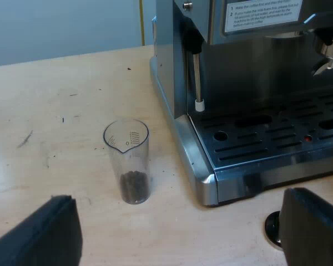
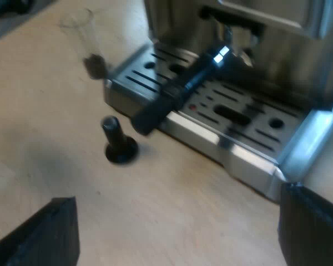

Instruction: Pour the beans into the coffee machine

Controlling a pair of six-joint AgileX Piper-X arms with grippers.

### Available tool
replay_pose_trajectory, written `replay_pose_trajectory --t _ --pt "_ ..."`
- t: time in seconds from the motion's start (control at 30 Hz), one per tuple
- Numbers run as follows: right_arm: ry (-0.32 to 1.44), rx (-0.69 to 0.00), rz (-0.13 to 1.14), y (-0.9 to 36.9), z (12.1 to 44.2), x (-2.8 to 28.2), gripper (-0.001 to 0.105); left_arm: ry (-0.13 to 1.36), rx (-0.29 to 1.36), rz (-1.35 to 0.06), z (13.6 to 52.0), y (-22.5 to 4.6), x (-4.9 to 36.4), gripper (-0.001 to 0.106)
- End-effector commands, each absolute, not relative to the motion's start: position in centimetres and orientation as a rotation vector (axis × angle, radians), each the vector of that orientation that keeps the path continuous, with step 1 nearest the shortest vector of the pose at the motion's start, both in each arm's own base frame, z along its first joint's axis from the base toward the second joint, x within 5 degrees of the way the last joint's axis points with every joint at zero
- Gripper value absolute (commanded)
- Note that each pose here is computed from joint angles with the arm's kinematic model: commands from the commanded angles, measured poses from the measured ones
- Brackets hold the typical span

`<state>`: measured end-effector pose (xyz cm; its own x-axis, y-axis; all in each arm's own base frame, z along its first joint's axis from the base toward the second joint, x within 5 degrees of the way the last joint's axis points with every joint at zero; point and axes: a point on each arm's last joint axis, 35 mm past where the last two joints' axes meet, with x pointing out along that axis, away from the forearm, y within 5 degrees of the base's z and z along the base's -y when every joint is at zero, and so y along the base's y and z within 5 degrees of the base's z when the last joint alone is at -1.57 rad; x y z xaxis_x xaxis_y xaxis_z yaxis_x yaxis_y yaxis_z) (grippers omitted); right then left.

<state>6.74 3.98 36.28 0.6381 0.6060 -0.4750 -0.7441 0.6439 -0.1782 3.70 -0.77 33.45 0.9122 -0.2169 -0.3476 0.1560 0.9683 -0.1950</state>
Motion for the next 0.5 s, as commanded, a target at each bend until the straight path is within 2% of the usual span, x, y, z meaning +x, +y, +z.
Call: replay_pose_trajectory --t 0.03,0.5 --pt "0.308 -0.379 0.871 4.9 37.2 7.9 0.078 0.356 -0.160 -0.190 33.8 -0.7 3.7 0.084" --pt "0.285 -0.404 1.102 9.3 36.8 10.7 0.078 0.381 -0.140 -0.177 31.1 -0.7 5.5 0.084"
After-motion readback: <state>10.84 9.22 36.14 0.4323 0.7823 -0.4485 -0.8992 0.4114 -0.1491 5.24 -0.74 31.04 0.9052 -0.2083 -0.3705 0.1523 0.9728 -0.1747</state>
